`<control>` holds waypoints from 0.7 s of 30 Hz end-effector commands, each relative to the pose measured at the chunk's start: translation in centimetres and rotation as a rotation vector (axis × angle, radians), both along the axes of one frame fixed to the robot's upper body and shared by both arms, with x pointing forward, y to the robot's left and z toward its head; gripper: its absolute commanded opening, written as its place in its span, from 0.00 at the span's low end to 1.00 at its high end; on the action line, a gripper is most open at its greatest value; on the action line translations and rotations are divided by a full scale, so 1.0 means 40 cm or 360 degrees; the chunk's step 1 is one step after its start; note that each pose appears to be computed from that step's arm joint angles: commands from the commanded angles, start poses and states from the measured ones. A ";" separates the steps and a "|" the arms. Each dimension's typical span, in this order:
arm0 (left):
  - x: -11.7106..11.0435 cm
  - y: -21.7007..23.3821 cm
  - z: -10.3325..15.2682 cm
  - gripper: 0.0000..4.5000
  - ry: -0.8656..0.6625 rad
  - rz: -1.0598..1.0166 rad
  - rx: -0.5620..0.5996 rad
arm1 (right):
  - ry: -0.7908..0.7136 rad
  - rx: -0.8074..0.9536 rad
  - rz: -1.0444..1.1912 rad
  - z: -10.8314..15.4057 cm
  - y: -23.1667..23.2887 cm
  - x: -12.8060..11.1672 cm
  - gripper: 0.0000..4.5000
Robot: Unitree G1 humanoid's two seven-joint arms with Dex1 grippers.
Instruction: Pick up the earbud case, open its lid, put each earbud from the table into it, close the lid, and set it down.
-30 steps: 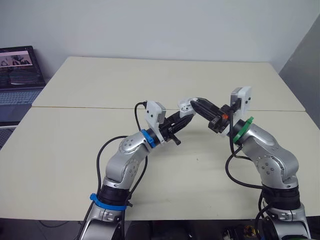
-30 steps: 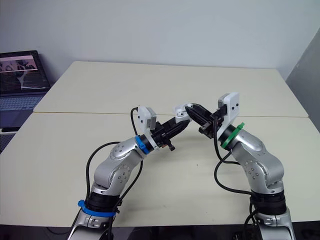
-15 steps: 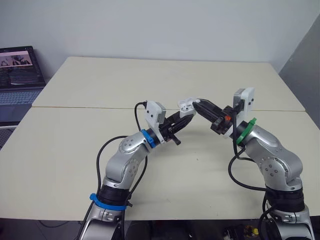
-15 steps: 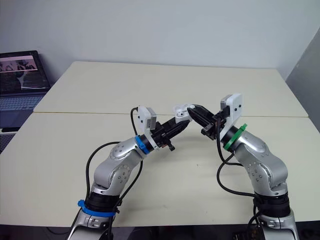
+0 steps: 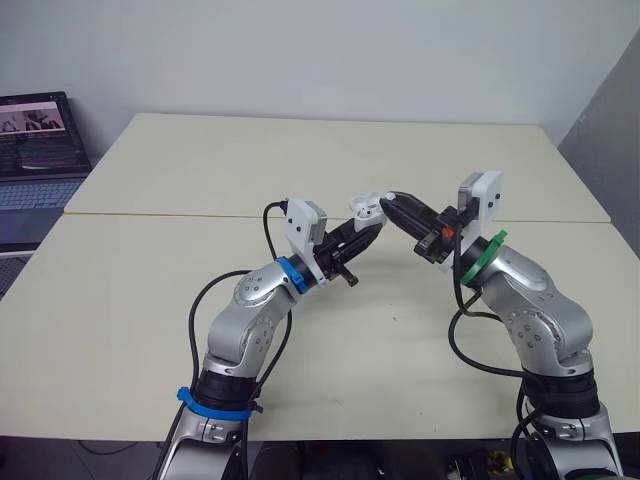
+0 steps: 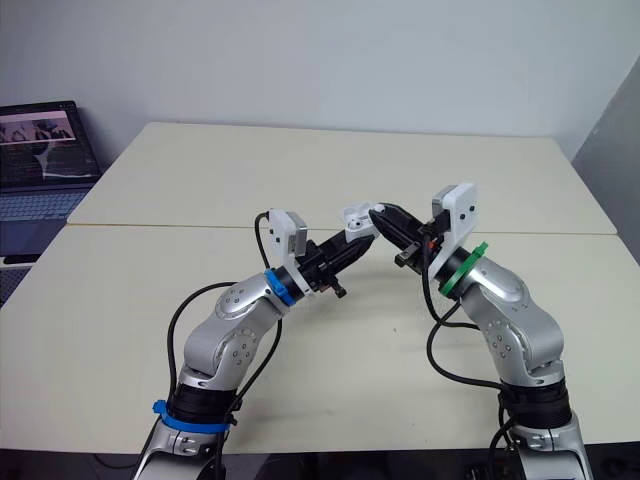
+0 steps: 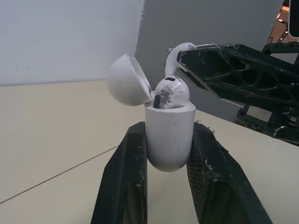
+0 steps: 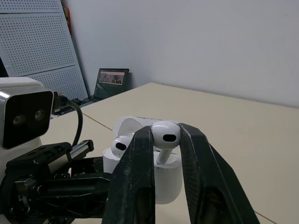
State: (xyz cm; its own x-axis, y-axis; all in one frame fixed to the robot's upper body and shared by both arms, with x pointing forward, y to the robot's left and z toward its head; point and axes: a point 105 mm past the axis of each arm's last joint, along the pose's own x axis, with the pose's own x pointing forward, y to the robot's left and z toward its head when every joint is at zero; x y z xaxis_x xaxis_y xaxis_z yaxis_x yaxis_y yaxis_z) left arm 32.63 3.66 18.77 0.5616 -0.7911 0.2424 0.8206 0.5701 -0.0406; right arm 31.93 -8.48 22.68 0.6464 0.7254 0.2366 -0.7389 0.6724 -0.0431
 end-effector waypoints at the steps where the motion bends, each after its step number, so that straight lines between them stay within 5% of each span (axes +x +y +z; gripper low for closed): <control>1: -0.013 0.020 0.084 0.17 -0.0212 0.0037 -0.0083 | -0.0033 -0.0012 -0.0015 0.007 -0.002 0.001 0.09; 17: -0.024 0.012 0.083 0.17 -0.0259 0.0013 -0.0027 | -0.0046 -0.0079 0.0018 -0.006 0.013 0.001 0.09; 18: -0.024 0.012 0.083 0.17 -0.0258 0.0014 -0.0026 | -0.0043 -0.0077 0.0025 -0.007 0.014 -0.001 0.21; 21: -0.023 0.013 0.082 0.17 -0.0256 0.0016 -0.0023 | -0.0038 -0.0069 0.0038 -0.007 0.016 -0.003 0.38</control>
